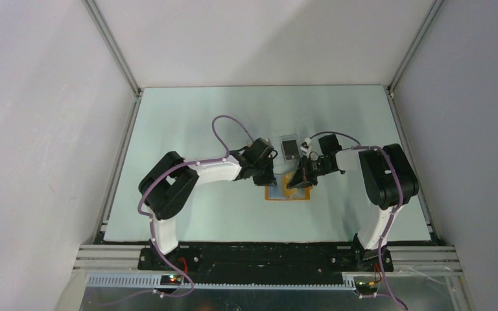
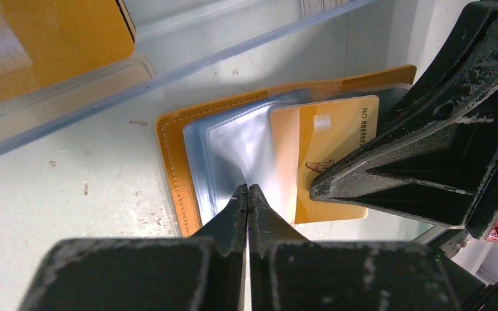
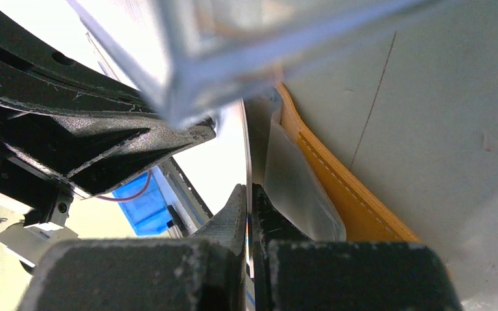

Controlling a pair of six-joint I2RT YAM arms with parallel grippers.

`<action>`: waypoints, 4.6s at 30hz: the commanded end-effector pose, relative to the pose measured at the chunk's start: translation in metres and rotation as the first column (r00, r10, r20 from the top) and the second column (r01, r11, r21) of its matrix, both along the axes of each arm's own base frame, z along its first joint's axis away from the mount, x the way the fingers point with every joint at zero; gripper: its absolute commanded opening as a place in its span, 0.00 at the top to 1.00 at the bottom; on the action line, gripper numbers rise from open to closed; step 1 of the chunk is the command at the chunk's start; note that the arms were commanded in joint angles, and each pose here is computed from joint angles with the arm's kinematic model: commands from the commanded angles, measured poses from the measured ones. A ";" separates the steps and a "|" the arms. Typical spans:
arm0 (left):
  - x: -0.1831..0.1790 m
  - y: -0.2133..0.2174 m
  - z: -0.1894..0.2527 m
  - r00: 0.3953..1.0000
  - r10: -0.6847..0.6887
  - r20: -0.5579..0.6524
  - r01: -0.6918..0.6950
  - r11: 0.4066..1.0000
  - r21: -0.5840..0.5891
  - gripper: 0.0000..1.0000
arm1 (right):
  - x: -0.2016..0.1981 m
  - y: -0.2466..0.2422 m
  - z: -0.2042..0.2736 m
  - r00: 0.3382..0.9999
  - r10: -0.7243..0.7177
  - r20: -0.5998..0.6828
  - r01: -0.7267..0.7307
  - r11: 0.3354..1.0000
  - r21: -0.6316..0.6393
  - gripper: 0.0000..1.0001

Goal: Put the credit cards into the card holder
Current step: Insert the credit card into the card holder.

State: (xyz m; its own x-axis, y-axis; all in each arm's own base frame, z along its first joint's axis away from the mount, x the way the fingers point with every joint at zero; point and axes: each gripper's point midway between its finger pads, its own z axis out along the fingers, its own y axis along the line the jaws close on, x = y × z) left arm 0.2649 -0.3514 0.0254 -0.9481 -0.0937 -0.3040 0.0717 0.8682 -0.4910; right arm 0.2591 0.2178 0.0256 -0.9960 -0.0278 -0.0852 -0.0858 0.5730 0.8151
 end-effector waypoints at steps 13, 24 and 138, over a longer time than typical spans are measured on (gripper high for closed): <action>-0.014 0.030 -0.032 0.998 -0.002 -0.068 0.012 0.989 0.146 1.00 | 0.004 -0.003 -0.013 0.997 -0.041 0.063 0.044 0.998 -0.050 1.00; -0.014 0.031 -0.033 0.997 -0.003 -0.071 0.014 0.989 0.150 1.00 | -0.017 -0.002 -0.030 1.000 -0.002 -0.017 -0.001 0.989 -0.148 0.95; 0.003 0.053 0.006 0.994 0.059 -0.094 -0.063 0.997 -0.038 0.66 | 0.002 0.029 0.023 0.988 0.145 0.058 -0.122 0.947 -0.296 0.39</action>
